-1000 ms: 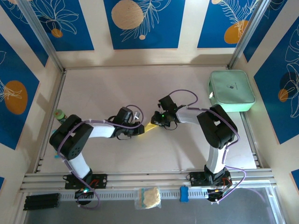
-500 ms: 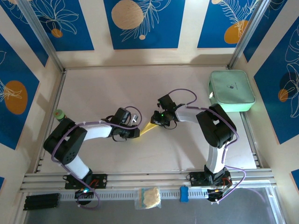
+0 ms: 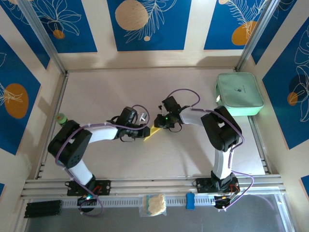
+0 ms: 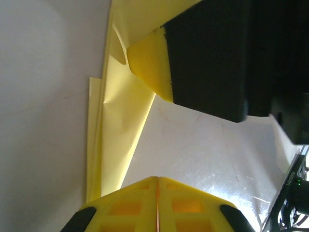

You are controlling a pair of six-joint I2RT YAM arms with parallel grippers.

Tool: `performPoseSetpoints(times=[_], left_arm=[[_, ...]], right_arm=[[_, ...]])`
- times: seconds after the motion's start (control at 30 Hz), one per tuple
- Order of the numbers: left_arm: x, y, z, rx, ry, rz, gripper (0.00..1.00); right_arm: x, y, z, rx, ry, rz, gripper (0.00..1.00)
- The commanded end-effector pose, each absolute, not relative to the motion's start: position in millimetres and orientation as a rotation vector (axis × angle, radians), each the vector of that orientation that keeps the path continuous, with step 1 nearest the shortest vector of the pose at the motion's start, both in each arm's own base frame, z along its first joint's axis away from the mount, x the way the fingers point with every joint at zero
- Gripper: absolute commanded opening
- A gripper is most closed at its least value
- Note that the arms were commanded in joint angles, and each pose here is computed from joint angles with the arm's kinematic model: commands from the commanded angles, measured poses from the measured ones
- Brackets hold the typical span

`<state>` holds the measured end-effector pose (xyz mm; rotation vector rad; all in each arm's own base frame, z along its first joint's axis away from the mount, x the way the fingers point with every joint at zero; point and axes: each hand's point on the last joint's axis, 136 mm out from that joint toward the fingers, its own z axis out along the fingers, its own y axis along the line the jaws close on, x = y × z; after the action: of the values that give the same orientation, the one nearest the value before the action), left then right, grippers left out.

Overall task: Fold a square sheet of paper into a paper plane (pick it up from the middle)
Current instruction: Fold the wing for the fifth time at the center of the table.

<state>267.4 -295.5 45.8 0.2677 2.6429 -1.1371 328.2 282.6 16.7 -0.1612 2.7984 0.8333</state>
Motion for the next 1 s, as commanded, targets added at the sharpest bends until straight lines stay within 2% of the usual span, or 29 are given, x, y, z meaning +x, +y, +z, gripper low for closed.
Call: performPoseSetpoints(times=[0.0,0.47,0.97], left_arm=[[270.3,-314.3,52.3,0.282,2.609,-1.245,0.09],[256.7,-284.4,5.5,0.302,2.757,-1.078,0.08],[212.9,-247.2,-10.0,0.151,2.812,-1.163,0.09]], right_arm=[[309.4,268.9,-14.5,-0.191,2.925,0.752,0.18],[303.1,259.4,-26.3,-0.171,2.974,0.725,0.18],[300.8,253.4,-28.4,-0.180,3.005,0.695,0.18]])
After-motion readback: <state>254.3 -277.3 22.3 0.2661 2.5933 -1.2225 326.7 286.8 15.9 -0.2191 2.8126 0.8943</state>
